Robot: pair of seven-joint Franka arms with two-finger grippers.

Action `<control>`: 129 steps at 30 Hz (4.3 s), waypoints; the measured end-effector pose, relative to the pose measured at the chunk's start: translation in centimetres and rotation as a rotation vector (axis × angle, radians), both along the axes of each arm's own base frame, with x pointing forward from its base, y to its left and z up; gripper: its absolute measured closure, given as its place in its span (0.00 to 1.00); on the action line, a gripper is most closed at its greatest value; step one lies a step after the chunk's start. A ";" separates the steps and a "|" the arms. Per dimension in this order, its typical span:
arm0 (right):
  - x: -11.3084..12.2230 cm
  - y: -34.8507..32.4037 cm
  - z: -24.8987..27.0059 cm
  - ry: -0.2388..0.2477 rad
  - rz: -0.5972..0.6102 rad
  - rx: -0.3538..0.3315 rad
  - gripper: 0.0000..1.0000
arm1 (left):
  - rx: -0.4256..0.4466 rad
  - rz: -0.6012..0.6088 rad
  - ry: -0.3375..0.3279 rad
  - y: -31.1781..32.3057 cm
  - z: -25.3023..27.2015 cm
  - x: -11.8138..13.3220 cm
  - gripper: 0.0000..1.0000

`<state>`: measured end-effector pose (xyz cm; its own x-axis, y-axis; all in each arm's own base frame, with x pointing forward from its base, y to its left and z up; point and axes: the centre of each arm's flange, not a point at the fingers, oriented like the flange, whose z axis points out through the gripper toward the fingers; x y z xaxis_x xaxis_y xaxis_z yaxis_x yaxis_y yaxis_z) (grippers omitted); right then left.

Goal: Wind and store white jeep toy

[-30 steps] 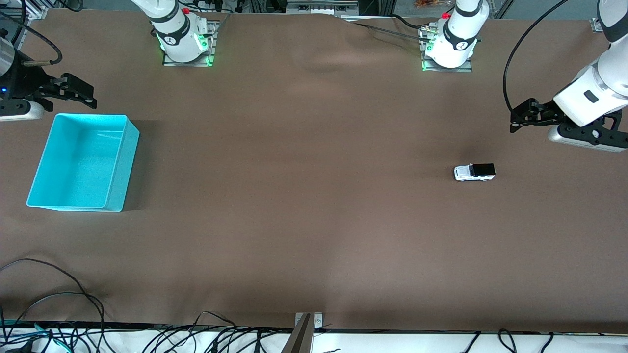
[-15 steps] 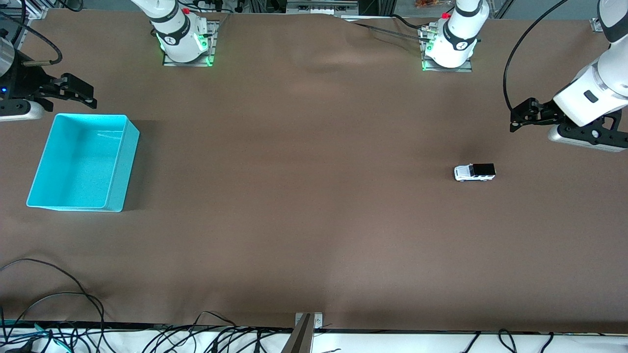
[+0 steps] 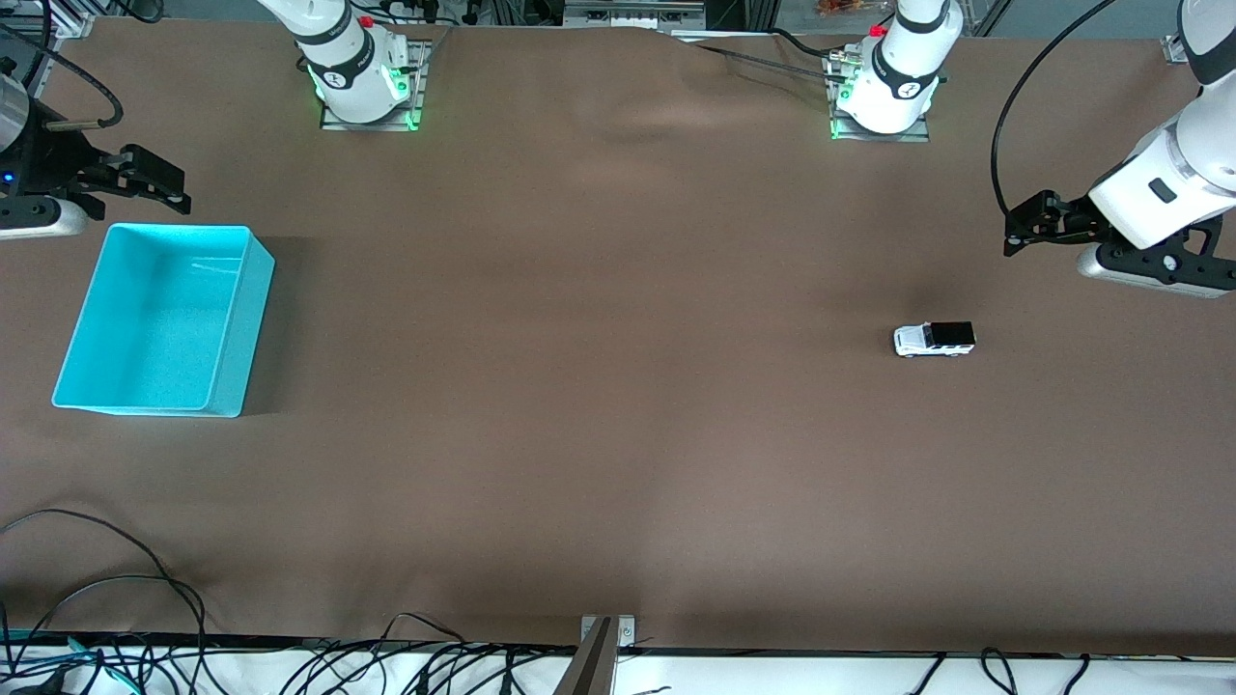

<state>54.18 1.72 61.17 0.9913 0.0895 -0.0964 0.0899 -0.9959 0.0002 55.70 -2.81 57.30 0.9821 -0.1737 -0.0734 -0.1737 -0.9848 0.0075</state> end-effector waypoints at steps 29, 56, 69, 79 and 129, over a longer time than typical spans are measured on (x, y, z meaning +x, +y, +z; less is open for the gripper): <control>0.0 0.0 0.0 0.001 0.000 0.000 0.00 | -0.013 -0.128 0.028 1.4 -1.2 0.4 0.00; 0.0 0.0 -0.1 0.001 -0.001 0.000 0.00 | -0.238 -0.845 0.309 5.3 -17.3 1.1 0.00; 0.0 0.0 -0.1 0.001 -0.001 0.000 0.00 | -0.288 -1.005 0.259 5.9 -25.0 -1.1 0.00; 0.0 0.0 -0.1 0.001 -0.001 0.000 0.00 | -0.266 -1.108 0.181 5.7 -28.7 -2.2 0.00; 0.0 0.0 -0.1 0.001 -0.001 0.000 0.00 | -0.174 -1.291 -0.012 7.1 -38.6 -3.8 0.30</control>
